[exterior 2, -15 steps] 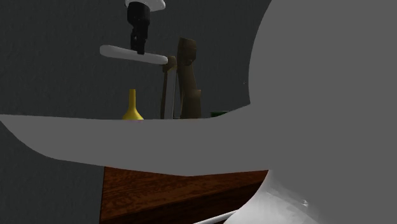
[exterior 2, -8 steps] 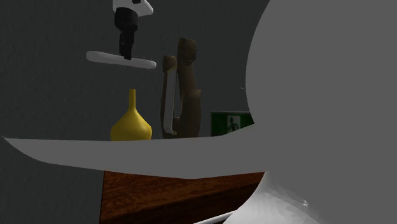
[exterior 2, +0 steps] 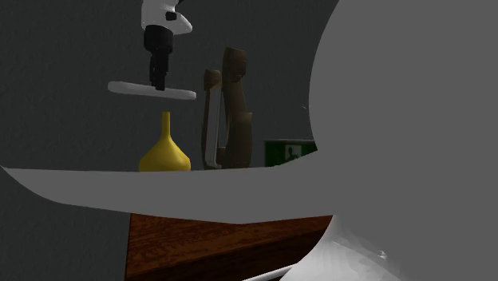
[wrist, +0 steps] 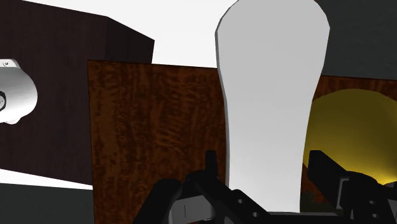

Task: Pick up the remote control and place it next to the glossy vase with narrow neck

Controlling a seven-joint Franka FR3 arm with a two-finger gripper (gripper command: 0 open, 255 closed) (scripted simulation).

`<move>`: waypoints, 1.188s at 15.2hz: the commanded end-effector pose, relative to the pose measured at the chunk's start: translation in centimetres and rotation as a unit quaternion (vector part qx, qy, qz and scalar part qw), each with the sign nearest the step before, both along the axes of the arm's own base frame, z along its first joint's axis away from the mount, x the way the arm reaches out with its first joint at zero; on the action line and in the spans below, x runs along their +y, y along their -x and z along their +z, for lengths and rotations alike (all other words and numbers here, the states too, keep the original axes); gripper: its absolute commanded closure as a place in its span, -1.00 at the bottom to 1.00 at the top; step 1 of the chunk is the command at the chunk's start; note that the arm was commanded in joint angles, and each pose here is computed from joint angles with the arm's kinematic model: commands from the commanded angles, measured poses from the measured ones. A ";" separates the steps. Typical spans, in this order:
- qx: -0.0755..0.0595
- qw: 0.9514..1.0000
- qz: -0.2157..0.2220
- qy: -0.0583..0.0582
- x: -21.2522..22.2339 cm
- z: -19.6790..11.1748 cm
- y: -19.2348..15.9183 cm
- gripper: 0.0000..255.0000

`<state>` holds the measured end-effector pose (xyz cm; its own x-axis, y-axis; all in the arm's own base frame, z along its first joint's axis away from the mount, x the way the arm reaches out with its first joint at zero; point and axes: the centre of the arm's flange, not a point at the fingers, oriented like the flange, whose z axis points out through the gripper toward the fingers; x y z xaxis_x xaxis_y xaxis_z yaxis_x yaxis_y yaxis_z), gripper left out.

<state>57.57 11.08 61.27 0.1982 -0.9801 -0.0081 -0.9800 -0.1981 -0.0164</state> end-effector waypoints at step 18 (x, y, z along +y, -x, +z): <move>0.000 1.000 0.000 0.000 0.0 -10.0 -0.1 1.00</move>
<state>57.75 11.10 51.78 0.1983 -0.9801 -0.0082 -0.9800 -0.1982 -0.0164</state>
